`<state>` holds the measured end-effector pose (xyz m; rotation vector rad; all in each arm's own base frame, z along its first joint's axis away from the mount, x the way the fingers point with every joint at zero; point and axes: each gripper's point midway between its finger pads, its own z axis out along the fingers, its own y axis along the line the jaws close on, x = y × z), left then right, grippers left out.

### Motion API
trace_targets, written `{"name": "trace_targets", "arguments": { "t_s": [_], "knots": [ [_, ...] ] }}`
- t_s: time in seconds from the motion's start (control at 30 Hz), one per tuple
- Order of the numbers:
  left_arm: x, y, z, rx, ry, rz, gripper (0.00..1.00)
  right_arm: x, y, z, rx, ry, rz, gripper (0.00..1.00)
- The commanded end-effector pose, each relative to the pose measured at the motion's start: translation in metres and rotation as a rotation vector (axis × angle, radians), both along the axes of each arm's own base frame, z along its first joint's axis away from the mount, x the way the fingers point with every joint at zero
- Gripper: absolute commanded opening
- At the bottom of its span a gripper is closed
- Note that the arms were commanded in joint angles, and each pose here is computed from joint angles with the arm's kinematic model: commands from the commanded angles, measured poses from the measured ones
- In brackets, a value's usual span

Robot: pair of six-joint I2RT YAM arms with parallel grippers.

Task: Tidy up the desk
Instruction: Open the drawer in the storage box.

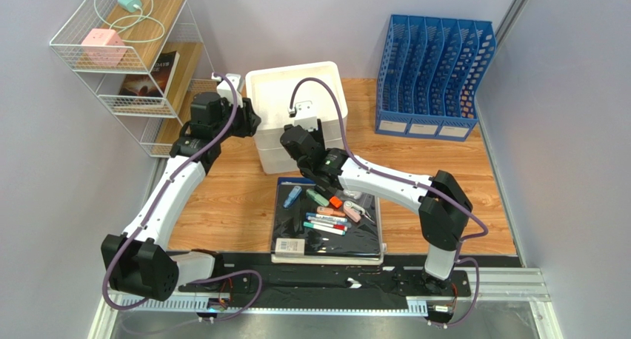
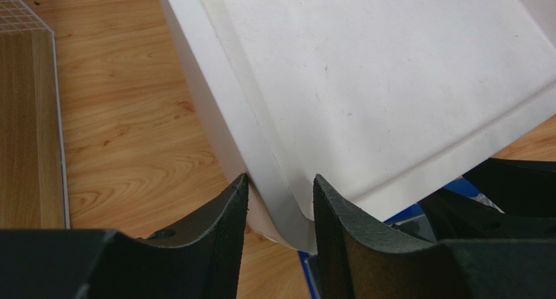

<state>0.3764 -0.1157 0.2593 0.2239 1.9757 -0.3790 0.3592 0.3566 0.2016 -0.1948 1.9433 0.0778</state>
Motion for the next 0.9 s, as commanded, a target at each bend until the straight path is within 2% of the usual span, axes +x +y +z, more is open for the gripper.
{"name": "trace_targets", "arguments": {
  "t_s": [0.0,0.1,0.27,0.43,0.53,0.57,0.67,0.87],
  "knots": [
    [-0.013,-0.004,-0.051,0.026,0.160,-0.031,0.45,0.019,0.009,0.042,0.131,-0.062,-0.026,0.51],
    [-0.010,-0.004,-0.054,0.030,0.162,-0.029,0.45,0.018,0.016,0.036,0.142,-0.040,-0.007,0.49],
    [-0.005,-0.003,-0.057,0.039,0.156,-0.017,0.45,0.016,0.021,0.030,0.155,-0.020,0.010,0.37],
    [-0.003,-0.003,-0.059,0.033,0.161,-0.013,0.44,0.016,0.018,0.026,0.144,-0.018,0.002,0.30],
    [-0.003,-0.004,-0.061,0.030,0.162,-0.012,0.44,0.015,0.014,0.026,0.137,-0.020,-0.004,0.21],
    [-0.003,-0.004,-0.062,0.029,0.164,-0.011,0.44,0.014,0.012,0.024,0.133,-0.017,-0.006,0.14],
    [-0.002,-0.003,-0.064,0.030,0.159,-0.007,0.44,0.009,0.007,0.021,0.132,-0.002,-0.004,0.03],
    [0.005,-0.002,-0.067,0.032,0.153,0.007,0.44,-0.009,-0.002,0.013,0.146,0.034,0.014,0.00]
  ]
}}
